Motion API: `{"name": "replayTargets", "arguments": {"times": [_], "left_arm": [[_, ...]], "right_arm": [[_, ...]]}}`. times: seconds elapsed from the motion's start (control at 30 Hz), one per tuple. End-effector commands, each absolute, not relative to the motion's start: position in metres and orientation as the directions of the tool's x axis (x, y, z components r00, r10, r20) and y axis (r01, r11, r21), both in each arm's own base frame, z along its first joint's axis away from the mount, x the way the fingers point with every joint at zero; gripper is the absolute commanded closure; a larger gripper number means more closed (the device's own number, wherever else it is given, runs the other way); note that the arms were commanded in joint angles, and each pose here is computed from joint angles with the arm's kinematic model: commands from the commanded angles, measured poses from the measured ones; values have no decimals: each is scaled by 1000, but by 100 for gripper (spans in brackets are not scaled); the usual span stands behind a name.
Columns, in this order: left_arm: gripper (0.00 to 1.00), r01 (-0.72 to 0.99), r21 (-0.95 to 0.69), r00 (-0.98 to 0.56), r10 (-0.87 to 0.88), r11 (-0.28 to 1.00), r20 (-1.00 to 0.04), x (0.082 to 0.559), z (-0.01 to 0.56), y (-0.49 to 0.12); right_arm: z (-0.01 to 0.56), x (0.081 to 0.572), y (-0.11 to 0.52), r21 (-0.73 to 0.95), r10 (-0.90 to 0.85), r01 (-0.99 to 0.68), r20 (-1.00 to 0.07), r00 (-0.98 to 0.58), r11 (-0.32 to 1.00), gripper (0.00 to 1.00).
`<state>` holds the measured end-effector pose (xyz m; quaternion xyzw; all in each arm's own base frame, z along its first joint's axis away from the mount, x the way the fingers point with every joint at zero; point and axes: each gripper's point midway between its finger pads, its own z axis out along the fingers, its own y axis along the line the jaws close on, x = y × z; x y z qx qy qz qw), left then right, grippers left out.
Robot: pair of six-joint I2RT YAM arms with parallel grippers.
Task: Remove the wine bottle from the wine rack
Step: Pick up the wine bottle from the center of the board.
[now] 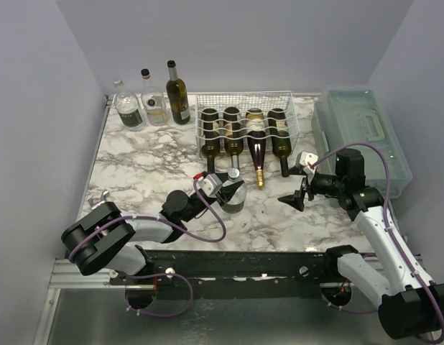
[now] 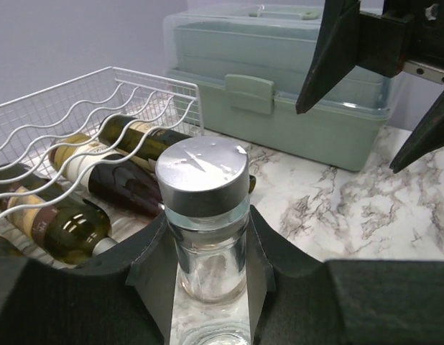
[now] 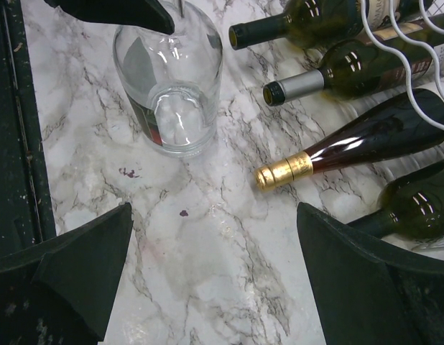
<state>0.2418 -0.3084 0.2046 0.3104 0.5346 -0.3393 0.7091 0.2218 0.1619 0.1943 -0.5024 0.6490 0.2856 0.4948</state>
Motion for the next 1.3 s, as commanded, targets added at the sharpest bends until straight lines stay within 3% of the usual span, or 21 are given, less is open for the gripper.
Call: {"name": "replayTargets", "arguments": {"times": [0.0, 0.1, 0.2, 0.73, 1.27], "left_arm": [[74, 808, 72, 215, -179, 585, -960, 242, 210, -307], [90, 814, 78, 220, -181, 576, -959, 238, 211, -306], [100, 817, 81, 226, -188, 571, -956, 233, 214, -301], [100, 702, -123, -8, -165, 702, -986, 229, 241, -241], [100, 430, -117, 113, -182, 895, -977, 258, 285, -144]], "right_arm": [[186, 219, 160, -112, -382, -937, -924, -24, 331, 1], [186, 219, 160, -111, -382, -937, -924, -26, 332, 1], [186, 219, 159, -111, -382, -936, -924, -27, 333, 1], [188, 219, 160, -116, -381, -937, -924, -20, 329, 1], [186, 219, 160, -111, -382, -938, -924, -24, 329, 1]]}}
